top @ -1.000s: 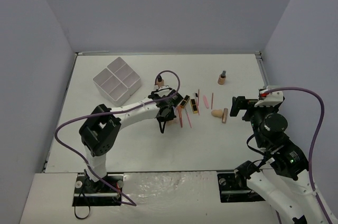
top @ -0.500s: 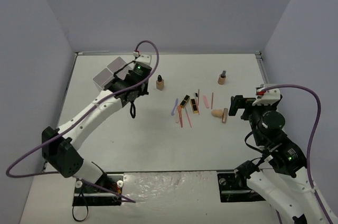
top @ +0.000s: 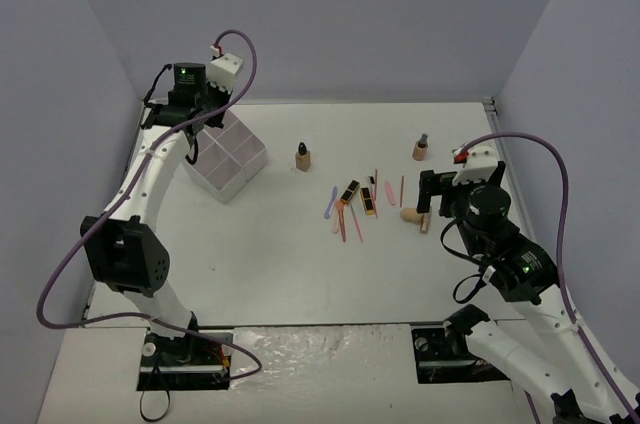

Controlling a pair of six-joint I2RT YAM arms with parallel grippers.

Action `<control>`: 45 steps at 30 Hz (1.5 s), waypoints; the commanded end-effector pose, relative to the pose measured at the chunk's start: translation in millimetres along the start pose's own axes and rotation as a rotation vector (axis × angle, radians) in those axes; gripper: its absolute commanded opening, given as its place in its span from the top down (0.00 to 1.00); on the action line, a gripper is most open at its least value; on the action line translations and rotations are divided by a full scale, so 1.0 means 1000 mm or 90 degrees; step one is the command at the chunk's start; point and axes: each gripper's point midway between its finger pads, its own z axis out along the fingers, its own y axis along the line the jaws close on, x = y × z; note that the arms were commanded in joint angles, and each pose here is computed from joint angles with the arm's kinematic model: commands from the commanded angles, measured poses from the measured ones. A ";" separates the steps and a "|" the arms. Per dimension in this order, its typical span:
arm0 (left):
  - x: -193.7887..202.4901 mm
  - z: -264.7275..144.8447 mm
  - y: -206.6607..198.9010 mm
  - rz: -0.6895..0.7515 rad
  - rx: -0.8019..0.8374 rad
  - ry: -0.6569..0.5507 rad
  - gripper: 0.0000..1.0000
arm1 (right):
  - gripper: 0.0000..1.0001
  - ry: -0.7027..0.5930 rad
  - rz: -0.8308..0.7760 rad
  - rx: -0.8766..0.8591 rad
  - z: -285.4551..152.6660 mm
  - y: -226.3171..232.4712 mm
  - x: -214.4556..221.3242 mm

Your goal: Organize the makeup

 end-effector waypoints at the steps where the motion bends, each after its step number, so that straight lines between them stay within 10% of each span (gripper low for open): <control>1: -0.029 0.015 0.010 0.066 0.044 -0.064 1.00 | 0.00 -0.053 -0.005 -0.012 0.003 0.005 -0.033; 19: 0.014 0.077 0.026 0.100 0.074 0.015 0.99 | 0.00 -0.012 -0.026 0.017 0.019 0.004 -0.018; 45: 0.021 0.097 0.040 0.100 0.034 0.024 0.48 | 0.00 0.002 -0.014 0.006 0.022 0.010 -0.014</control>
